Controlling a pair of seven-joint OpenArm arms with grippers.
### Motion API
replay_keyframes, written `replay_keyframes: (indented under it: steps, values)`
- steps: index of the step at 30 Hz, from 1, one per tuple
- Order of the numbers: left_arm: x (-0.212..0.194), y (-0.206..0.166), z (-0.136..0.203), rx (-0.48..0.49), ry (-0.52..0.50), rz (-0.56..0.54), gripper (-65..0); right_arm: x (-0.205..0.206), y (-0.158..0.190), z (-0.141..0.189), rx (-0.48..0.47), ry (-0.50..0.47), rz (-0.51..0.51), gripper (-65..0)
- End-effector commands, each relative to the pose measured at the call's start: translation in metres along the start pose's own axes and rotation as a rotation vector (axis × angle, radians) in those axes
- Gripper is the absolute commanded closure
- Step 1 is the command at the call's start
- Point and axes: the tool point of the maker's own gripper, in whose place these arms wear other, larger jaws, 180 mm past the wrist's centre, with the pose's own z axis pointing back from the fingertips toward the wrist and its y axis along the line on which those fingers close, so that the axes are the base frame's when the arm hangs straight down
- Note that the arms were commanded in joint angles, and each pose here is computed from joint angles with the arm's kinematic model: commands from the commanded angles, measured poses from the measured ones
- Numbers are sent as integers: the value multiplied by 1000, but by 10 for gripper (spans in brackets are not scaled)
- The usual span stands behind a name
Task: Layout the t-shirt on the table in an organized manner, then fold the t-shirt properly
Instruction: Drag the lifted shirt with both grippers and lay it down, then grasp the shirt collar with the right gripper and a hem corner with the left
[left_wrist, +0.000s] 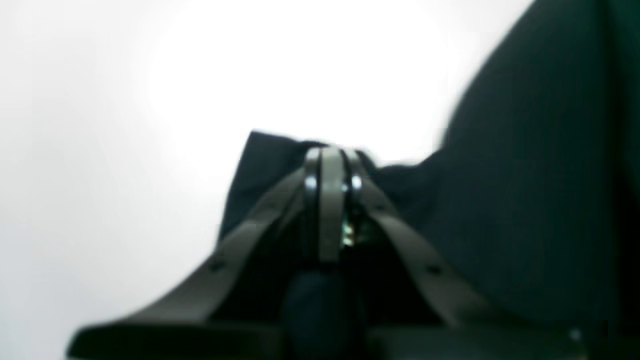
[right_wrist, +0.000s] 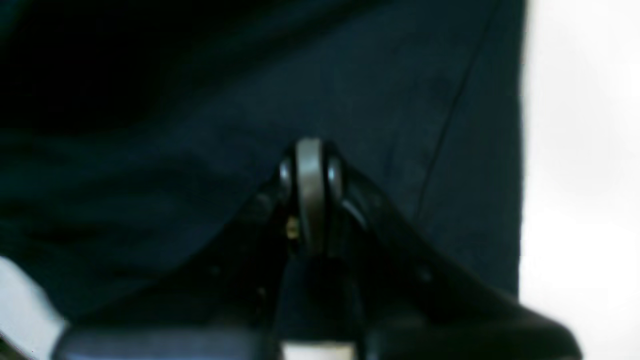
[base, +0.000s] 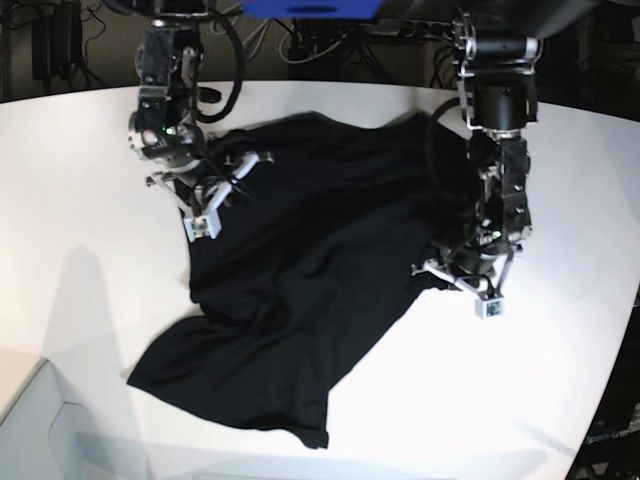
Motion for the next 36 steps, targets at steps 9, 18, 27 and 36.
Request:
replay_keyframes:
  steps: [9,18,27,36]
  values:
    - [-23,71,28,124,20,-16,-1,8,-73,-37,-87,4,66,0]
    - [-60,62,98,147,-48,54,-1,75,-145,-49,-185,-19,87,0]
    - [4,4,145,68,-280,107,-1,161,-175,-14,-262,-211,78,0]
    - [71,-38,86,-50,-329,53,-1,112,-103,28,-217,-325,3,0]
